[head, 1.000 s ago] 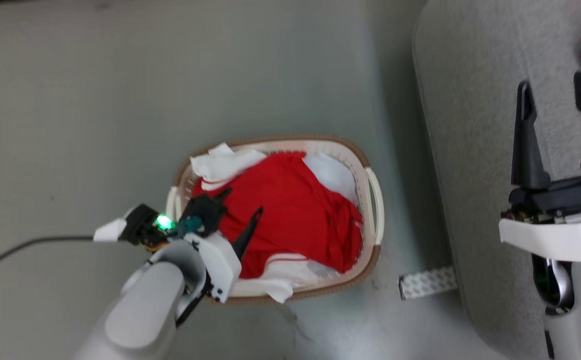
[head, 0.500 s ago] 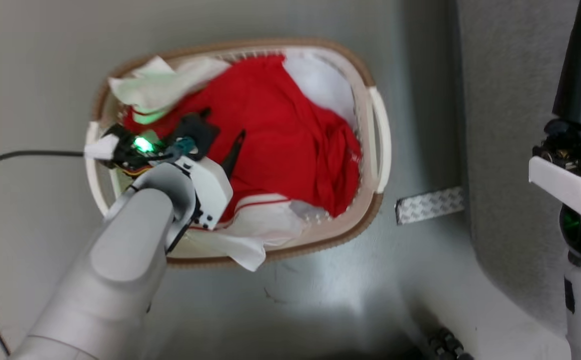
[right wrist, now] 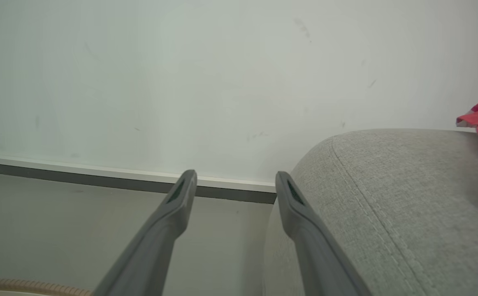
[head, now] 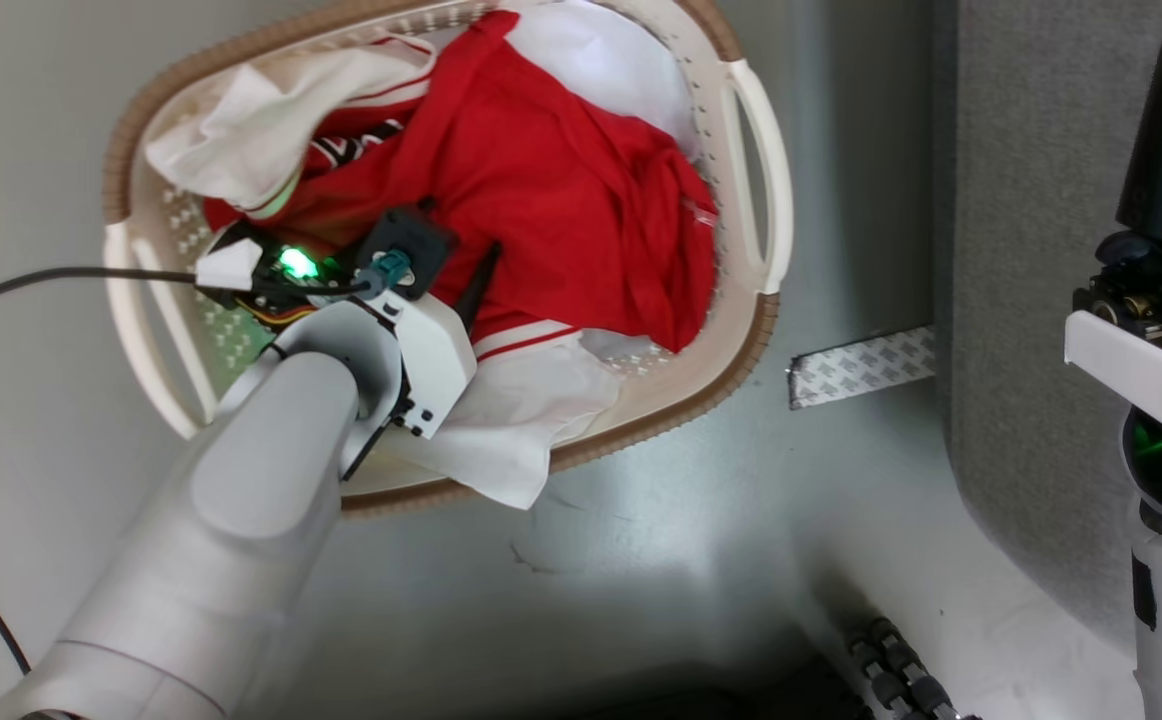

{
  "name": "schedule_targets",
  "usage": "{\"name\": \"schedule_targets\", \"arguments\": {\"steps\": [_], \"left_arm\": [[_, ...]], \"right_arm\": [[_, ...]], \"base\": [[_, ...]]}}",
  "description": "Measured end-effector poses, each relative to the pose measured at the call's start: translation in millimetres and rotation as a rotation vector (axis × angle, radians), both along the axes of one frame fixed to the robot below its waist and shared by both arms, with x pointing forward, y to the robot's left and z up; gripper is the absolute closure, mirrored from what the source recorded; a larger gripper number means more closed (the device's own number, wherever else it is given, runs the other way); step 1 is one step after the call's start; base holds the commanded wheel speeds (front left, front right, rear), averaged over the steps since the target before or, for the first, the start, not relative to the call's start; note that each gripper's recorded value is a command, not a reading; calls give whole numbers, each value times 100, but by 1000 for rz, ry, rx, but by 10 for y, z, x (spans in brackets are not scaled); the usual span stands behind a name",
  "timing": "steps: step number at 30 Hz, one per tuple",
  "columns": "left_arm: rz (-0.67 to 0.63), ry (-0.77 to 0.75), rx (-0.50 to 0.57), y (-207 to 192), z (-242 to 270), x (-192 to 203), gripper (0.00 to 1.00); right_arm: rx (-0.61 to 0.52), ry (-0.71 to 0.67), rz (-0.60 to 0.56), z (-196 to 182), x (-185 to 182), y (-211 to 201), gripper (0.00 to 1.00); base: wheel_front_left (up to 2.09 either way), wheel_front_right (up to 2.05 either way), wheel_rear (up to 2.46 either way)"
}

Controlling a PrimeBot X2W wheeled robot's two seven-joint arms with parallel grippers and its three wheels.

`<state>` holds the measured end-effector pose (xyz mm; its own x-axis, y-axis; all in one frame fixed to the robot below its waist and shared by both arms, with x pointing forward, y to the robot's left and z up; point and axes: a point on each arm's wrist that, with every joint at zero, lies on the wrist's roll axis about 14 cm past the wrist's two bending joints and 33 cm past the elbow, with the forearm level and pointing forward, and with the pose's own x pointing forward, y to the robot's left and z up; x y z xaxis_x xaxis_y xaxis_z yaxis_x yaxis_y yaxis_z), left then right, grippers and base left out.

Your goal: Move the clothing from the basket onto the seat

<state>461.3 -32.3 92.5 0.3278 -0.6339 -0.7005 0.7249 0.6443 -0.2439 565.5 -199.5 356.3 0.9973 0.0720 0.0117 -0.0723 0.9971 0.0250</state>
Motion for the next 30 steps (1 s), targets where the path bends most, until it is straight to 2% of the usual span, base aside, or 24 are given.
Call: {"name": "schedule_targets", "arguments": {"steps": [6,7,8,9,16,20,30], "left_arm": [[-43,15,11,-114,-88,-28,0],[-54,14,14,-128,-94,-36,13],[-58,16,17,-134,-100,-44,51],[-68,20,24,-137,-108,-56,100],[-112,22,38,-154,-106,-117,100],[-95,20,18,-132,16,-115,100],[32,-91,-94,-82,825,154,100]], "right_arm": [[-10,16,-25,-23,-67,-107,0],[-10,21,-28,-34,-81,-119,0],[-12,23,-30,-39,-88,-125,0],[-12,23,-30,-38,-91,-127,0],[-10,28,-37,-35,-108,-145,0],[-1,17,-37,42,-99,-133,0],[10,-11,-32,394,-213,-43,0]], "base": [[0,0,0],[0,0,0],[0,0,0],[0,0,0],[0,0,0],[0,0,0],[0,0,0]]}}
